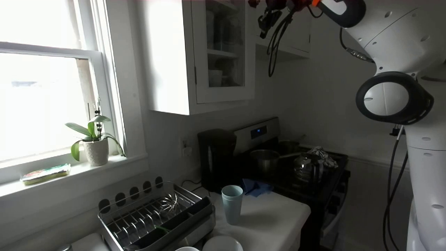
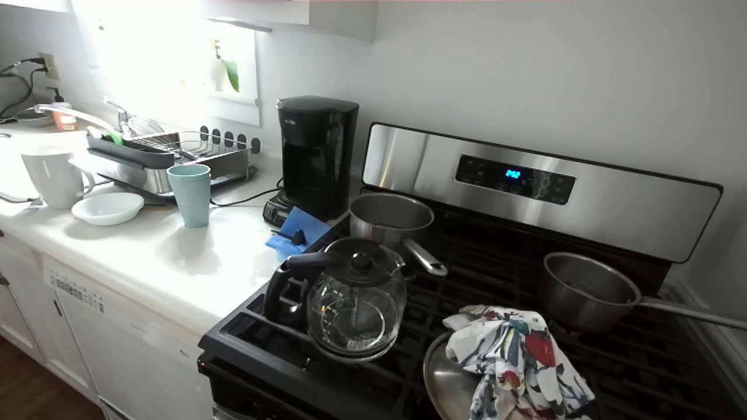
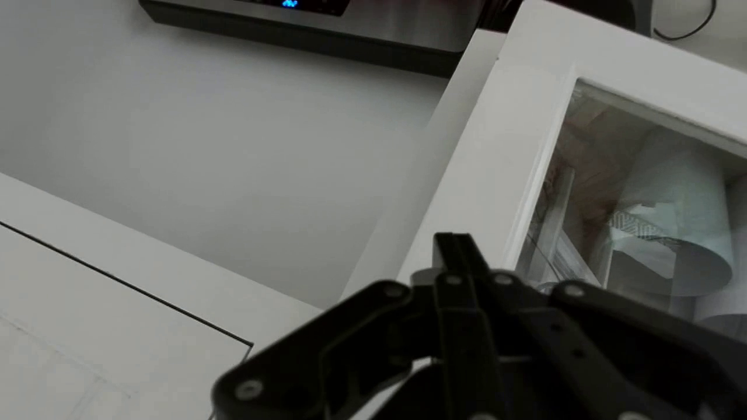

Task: Place the cup in the cabinet, then close the cabinet

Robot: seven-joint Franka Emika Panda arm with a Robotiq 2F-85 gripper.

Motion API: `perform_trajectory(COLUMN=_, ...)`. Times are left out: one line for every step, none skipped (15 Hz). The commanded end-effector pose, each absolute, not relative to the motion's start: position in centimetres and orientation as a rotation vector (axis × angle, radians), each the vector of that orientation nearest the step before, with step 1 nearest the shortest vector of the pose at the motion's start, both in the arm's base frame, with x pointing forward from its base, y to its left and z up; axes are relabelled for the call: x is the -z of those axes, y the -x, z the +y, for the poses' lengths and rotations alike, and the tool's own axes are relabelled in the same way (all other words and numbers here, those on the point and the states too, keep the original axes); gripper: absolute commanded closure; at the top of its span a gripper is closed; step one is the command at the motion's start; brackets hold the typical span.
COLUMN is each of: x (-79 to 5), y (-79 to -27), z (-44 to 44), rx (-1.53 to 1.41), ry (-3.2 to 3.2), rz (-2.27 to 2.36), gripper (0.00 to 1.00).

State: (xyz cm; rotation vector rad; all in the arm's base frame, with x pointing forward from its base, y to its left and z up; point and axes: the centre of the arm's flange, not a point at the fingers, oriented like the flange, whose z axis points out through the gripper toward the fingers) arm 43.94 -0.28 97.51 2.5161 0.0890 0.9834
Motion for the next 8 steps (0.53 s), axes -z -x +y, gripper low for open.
perform_trajectory(x=-97.4, y=-40.0, z=-0.7, rx=-0.963, ry=-2.557, rz=0.055, gripper=1.00)
perform_trajectory(x=-97.3, y=-39.4, z=-0.6, rx=-0.958, ry=-2.572, rz=0.052, gripper=1.00)
perform_trajectory(x=-97.2, y=-38.9, z=-0.6, rx=-0.945, ry=-2.577, rz=0.048, gripper=1.00)
perform_trajectory(x=-97.1, y=-38.3, z=-0.5, rx=-0.926, ry=-2.592, rz=0.032, gripper=1.00)
perform_trajectory(x=-97.0, y=-37.8, z=-0.5, rx=-0.919, ry=-2.601, rz=0.031, gripper=1.00)
perform_trajectory(x=-96.9, y=-37.3, z=-0.6, rx=-0.909, ry=-2.609, rz=0.024, gripper=1.00)
perform_trajectory(x=-96.8, y=-37.0, z=-0.6, rx=-0.901, ry=-2.617, rz=0.014, gripper=1.00)
perform_trajectory(x=-96.7, y=-36.5, z=-0.5, rx=-0.901, ry=-2.624, rz=0.012, gripper=1.00)
